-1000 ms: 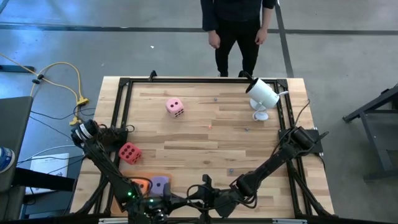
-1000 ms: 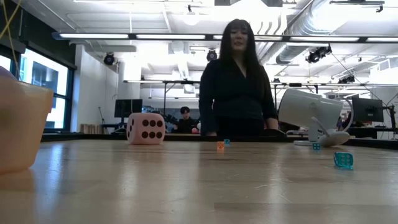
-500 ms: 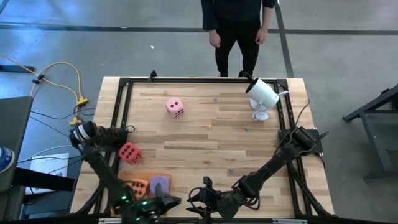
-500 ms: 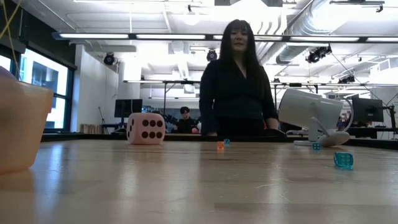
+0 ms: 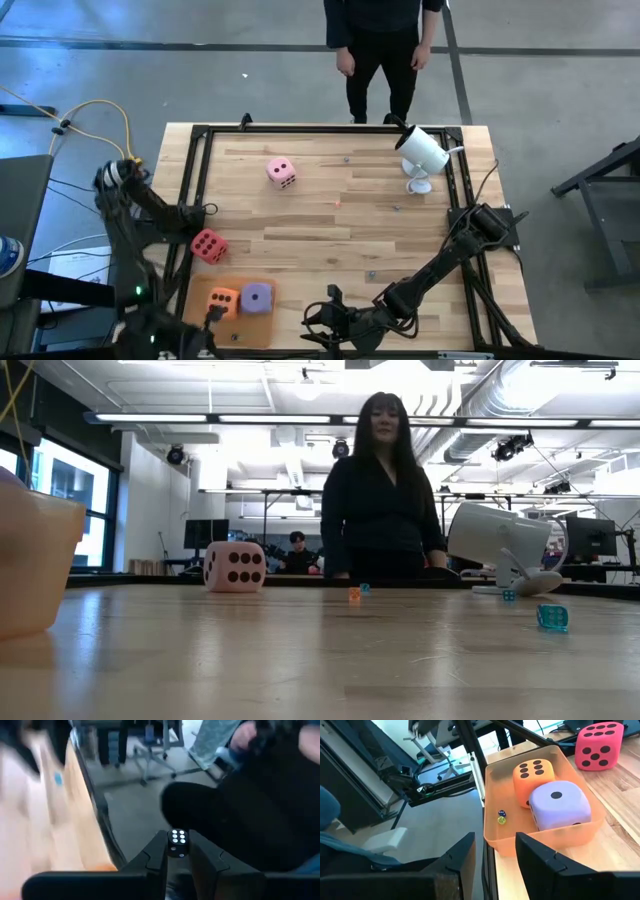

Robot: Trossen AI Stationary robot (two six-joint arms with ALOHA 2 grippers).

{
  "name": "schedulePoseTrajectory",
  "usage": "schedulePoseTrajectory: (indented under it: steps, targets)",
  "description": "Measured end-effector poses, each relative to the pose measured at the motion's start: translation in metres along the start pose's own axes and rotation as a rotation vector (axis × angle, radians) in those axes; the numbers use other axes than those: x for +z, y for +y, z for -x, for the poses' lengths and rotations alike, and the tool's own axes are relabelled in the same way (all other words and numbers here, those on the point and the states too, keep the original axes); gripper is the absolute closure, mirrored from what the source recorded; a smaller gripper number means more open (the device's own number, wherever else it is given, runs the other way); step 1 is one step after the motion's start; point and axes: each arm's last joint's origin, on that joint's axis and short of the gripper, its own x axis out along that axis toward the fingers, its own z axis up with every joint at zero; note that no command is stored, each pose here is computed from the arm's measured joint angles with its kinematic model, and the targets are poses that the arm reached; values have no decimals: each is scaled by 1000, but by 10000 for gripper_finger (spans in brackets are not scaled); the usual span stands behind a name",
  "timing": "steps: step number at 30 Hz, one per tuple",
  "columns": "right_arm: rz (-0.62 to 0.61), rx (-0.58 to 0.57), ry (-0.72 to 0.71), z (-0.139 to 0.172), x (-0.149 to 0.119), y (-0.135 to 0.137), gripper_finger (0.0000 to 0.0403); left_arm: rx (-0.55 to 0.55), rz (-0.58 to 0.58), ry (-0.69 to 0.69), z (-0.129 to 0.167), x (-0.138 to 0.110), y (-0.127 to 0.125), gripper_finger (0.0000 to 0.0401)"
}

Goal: Pick & Place Dice
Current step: Put the small black dice into the orange bin

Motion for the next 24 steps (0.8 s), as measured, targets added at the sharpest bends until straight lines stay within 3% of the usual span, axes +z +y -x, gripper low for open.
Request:
schedulePoseTrajectory:
  steps: [2,5,9,12,16,24]
  targets:
    - [0,-1,1,0,0,0,277,16,125,42,11,4,9,342]
    - [0,-1,1,0,0,0,277,79,221,168,18,-2,23,340]
    - [2,-3,3,0,-1,-1,277,177,353,347,8,-16,37,344]
    - [6,-7,9,-1,-2,-1,277,225,327,410,-8,-27,40,345]
    - [17,-23,30,-1,-4,-3,277,190,282,501,-32,-41,40,341]
    - [15,-27,35,-1,-5,-3,277,226,183,529,-61,-54,48,333]
